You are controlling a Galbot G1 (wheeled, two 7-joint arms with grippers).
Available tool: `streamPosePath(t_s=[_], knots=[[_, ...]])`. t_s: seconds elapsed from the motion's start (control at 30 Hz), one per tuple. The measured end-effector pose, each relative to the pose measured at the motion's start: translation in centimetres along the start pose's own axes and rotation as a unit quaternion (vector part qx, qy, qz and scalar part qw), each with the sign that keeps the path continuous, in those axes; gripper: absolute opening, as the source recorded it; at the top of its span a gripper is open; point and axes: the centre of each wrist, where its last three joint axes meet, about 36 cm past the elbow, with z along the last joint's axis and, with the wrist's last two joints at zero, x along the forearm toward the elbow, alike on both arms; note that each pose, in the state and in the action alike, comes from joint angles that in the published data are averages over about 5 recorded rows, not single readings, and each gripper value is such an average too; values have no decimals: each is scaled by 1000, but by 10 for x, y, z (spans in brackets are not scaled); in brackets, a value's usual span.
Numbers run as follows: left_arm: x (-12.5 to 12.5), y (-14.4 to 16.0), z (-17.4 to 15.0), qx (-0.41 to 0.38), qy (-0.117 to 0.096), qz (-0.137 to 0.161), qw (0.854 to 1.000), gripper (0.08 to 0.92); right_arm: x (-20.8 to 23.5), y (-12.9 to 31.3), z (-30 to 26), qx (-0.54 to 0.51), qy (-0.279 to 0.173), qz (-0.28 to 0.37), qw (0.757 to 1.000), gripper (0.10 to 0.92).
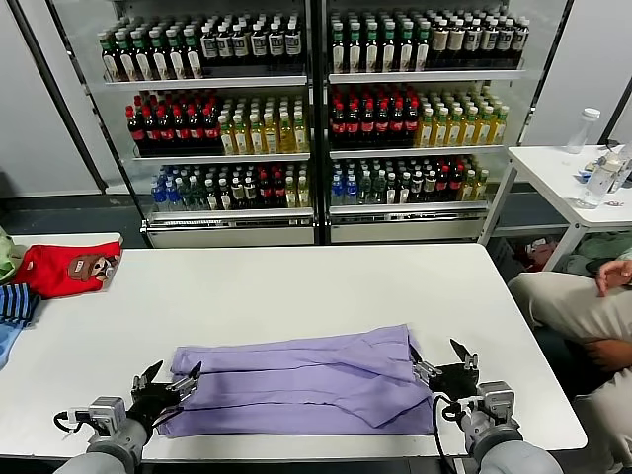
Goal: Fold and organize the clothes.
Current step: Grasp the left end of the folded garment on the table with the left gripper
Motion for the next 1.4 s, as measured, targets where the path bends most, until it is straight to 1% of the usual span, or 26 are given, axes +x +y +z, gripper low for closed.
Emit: streamPosePath(t_s=[0.27, 0.6, 0.67, 1.03, 1.27, 1.4], knots=[[3, -17, 5, 14, 18, -33, 999, 823, 0, 1, 1, 1, 1, 3, 1000, 823], [-5, -31, 12, 30, 35, -66, 997, 821, 0, 2, 4, 3, 4, 5, 1000, 823], [-6, -33, 13, 31, 38, -69, 996, 802, 0, 2, 4, 3, 4, 4, 1000, 823], [-10, -45, 16, 39, 45, -72, 996, 472, 0, 2, 7, 4, 9, 6, 1000, 823], [-14, -47, 17, 40, 45, -75, 995, 273, 0, 2, 9, 4, 11, 8, 1000, 823], [-17, -45, 18, 35, 44, -82, 995, 156, 0, 3, 10, 5, 12, 8, 1000, 823]])
